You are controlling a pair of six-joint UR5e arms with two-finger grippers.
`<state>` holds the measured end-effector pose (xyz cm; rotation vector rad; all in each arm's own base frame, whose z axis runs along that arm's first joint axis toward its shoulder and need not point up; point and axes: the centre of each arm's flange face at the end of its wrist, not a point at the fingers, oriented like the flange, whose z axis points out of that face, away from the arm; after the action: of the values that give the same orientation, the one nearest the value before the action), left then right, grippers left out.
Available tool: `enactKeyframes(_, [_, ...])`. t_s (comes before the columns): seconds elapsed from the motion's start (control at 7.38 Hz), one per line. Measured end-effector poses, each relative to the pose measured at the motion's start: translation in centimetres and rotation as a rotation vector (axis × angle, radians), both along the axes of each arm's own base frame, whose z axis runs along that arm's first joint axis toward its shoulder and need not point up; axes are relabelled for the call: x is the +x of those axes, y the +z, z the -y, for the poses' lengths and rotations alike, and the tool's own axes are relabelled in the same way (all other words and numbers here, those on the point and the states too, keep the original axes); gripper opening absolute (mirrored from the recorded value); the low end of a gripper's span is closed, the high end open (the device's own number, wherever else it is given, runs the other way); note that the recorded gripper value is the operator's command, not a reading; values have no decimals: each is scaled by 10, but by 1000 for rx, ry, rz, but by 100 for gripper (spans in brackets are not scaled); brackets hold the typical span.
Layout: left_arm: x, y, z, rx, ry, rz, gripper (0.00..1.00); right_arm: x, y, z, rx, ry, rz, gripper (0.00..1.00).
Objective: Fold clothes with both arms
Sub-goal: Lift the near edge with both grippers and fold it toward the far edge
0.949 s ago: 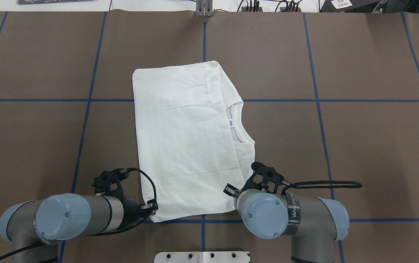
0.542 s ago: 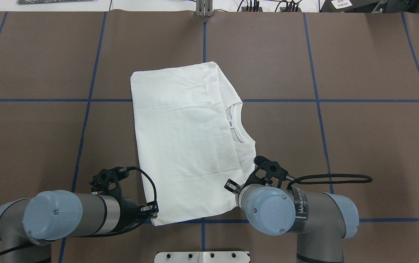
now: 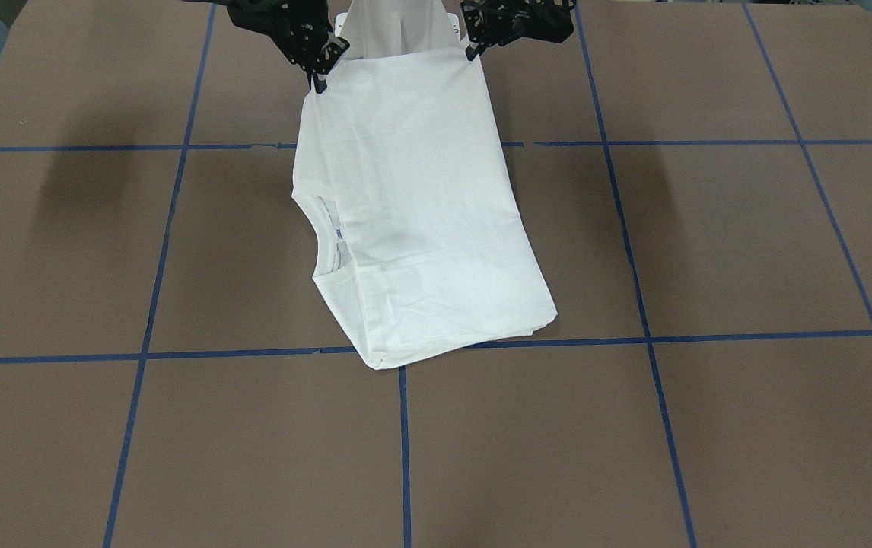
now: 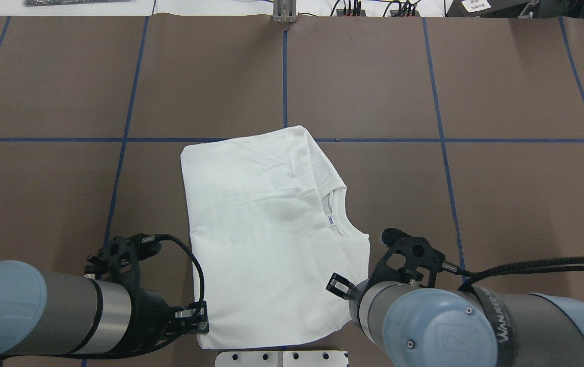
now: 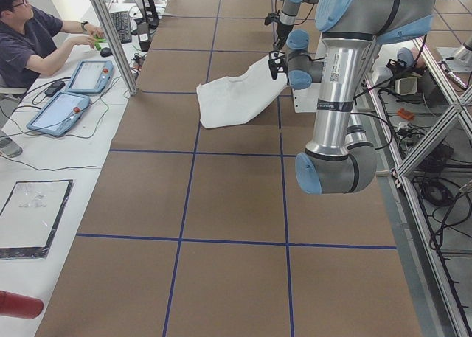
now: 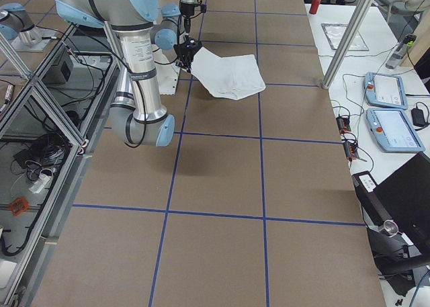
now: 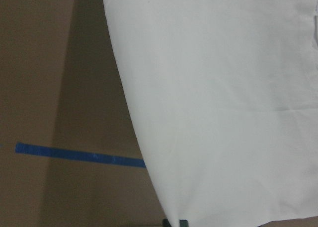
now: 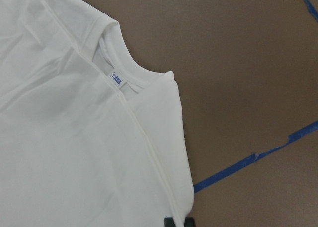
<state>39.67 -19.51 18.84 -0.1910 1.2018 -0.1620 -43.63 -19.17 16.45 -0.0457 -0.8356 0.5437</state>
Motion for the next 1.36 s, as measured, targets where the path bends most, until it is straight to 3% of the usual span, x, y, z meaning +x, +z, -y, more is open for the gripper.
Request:
enactKeyframes(0.27, [-13,-14,18,25,-18,18,0,2,-22,2,17,-8,-19,0])
enactKeyframes(0.41, [-12,-13,43,59,-50,49,0,-15,-27,23,43,3,-55,0])
enactKeyframes(0.81, [-18,-13,135,126,-134,181,0,-39,-45,119,99,81,-80,0])
enactKeyframes(1.36, [24,37,222,156,-162,357,0,-108,-32,233,141,132,-101,0])
